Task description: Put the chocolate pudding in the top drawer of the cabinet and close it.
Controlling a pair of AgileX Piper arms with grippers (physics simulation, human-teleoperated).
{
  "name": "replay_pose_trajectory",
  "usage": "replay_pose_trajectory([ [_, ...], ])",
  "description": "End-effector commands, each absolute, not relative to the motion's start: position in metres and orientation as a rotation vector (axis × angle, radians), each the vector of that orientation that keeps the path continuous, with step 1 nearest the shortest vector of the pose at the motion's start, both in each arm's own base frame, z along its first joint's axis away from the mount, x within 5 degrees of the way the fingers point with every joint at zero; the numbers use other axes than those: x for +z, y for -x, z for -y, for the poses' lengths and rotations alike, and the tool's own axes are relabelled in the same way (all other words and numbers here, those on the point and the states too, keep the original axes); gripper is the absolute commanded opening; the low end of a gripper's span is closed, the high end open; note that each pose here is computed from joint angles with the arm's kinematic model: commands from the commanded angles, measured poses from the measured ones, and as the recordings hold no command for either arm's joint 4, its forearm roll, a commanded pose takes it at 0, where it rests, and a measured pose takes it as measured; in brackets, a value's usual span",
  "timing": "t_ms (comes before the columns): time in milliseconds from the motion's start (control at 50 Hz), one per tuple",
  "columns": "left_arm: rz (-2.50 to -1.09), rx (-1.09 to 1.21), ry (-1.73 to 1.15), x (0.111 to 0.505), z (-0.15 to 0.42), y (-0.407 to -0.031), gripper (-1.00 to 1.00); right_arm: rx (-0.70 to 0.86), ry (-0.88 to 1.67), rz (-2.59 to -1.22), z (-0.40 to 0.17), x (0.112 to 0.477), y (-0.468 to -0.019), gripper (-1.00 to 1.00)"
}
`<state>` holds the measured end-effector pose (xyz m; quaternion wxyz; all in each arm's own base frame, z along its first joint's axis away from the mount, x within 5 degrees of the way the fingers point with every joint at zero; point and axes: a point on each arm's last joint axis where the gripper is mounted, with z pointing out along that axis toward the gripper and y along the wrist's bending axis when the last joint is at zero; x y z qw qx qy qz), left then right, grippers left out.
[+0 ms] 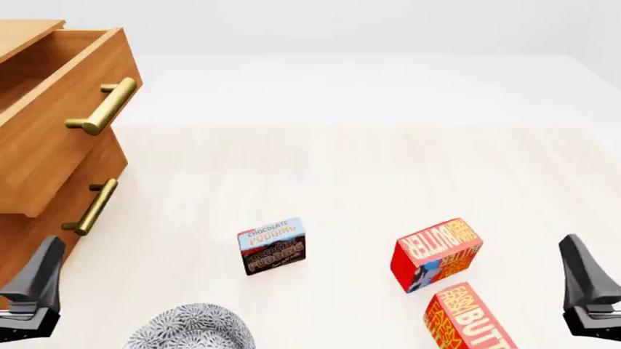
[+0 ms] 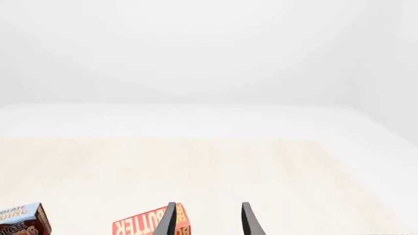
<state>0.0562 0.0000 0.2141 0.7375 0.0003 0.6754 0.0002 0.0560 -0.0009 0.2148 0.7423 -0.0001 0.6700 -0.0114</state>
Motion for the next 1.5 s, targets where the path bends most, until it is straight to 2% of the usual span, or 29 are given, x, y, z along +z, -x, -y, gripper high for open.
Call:
replay_pose_trajectory([
  [20, -1.461, 0.018, -0.019, 0.220, 0.000, -0.055, 1.00, -0.095, 0.022, -1.425, 0.002, 0.219, -0.055, 1.00],
  [200, -1.438, -0.012, -0.030, 0.230, 0.001, -0.053, 1.00, -0.082, 0.007, -1.435, 0.003, 0.218, -0.055, 1.00],
  [300, -1.464, 0.014, -0.001, 0.229, 0.000, -0.053, 1.00, -0.079, 0.003, -1.438, 0.003, 0.218, -0.055, 1.00],
  [400, -1.489, -0.056, 0.010, 0.239, 0.001, -0.051, 1.00, -0.079, 0.003, -1.438, 0.003, 0.218, -0.055, 1.00],
  [600, -1.468, -0.055, 0.046, 0.296, 0.000, -0.037, 1.00, -0.079, 0.004, -1.438, 0.003, 0.218, -0.055, 1.00],
  [760, -1.395, -0.030, 0.053, 0.346, 0.000, -0.017, 1.00, -0.079, 0.004, -1.438, 0.003, 0.218, -0.055, 1.00],
  [840, -1.397, -0.019, 0.053, 0.358, 0.000, -0.017, 1.00, -0.079, 0.003, -1.438, 0.003, 0.218, -0.055, 1.00],
  [860, -1.413, 0.064, 0.034, 0.360, -0.001, -0.020, 1.00, -0.080, 0.004, -1.438, 0.003, 0.218, -0.055, 1.00],
  [900, -1.450, -0.011, 0.062, 0.367, -0.001, -0.026, 1.00, -0.078, 0.004, -1.439, 0.002, 0.218, -0.056, 1.00],
  [960, -1.429, 0.035, 0.020, 0.381, -0.001, -0.015, 1.00, -0.078, 0.004, -1.438, 0.002, 0.218, -0.056, 1.00],
  [1200, -1.407, 0.102, -0.005, 0.429, 0.000, -0.007, 1.00, -0.078, 0.004, -1.438, 0.002, 0.218, -0.056, 1.00],
  [1500, -1.433, 0.082, -0.049, 0.466, 0.000, -0.004, 1.00, -0.078, 0.004, -1.438, 0.002, 0.218, -0.056, 1.00],
])
